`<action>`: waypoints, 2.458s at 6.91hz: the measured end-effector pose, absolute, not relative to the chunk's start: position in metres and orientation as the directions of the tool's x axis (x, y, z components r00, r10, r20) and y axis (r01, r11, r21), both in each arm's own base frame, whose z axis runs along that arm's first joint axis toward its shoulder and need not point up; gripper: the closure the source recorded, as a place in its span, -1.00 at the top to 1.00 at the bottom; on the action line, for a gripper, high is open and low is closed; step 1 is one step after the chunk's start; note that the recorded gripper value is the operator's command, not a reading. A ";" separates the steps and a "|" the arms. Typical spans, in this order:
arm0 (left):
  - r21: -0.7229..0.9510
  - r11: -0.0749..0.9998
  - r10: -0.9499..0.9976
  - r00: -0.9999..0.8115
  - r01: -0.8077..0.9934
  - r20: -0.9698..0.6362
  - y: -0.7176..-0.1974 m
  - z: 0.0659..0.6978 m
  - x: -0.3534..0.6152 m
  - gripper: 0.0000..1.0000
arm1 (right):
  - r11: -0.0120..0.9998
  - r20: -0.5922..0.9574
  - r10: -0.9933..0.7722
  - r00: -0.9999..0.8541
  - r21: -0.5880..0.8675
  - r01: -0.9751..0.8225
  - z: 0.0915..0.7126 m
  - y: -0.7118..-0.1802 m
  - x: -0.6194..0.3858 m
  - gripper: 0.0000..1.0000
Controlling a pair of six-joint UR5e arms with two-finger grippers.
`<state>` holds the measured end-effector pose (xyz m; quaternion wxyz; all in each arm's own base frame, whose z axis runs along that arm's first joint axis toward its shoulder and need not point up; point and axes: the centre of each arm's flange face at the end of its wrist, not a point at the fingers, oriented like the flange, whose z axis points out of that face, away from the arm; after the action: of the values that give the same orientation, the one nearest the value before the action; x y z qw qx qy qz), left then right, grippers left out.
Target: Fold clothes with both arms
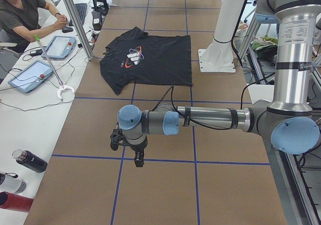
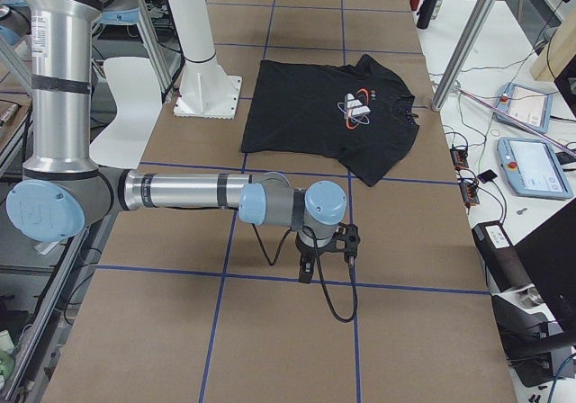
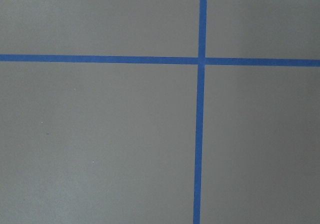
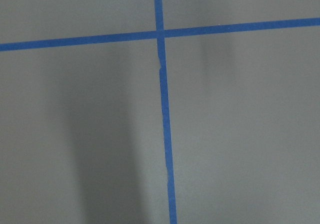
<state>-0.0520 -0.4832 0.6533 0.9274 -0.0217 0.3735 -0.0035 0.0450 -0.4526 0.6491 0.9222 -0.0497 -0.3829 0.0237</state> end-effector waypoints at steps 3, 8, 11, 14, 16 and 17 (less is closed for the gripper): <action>-0.043 0.999 -0.024 0.720 -0.009 -0.694 -0.483 0.653 -0.052 1.00 | 0.995 0.706 0.071 0.705 -0.095 -0.006 0.642 -0.457 0.045 1.00; 0.183 0.983 0.131 0.711 -0.004 -0.691 -0.573 0.528 -0.046 1.00 | 1.000 0.713 -0.001 0.701 0.012 -0.011 0.607 -0.516 0.036 1.00; 0.382 0.923 0.309 0.687 -0.050 -0.657 -0.612 0.463 -0.011 1.00 | 0.985 0.720 -0.126 0.683 0.173 -0.001 0.574 -0.586 -0.013 1.00; 0.479 0.876 0.396 0.638 -0.048 -0.661 -0.629 0.451 0.043 1.00 | 0.941 0.708 -0.234 0.667 0.337 -0.027 0.579 -0.637 -0.115 1.00; 0.500 0.864 0.372 0.594 0.059 -0.713 -0.647 0.448 0.078 1.00 | 0.940 0.742 -0.189 0.644 0.326 -0.099 0.527 -0.663 -0.188 0.99; 0.476 0.873 0.342 0.562 0.106 -0.753 -0.653 0.450 0.103 1.00 | 0.939 0.760 -0.164 0.629 0.316 -0.137 0.502 -0.666 -0.223 0.99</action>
<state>0.1033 -0.6528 0.4497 0.8498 0.2422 0.4630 0.0693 -0.2228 -0.6663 0.5016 0.8854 0.1744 -0.4309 -0.0077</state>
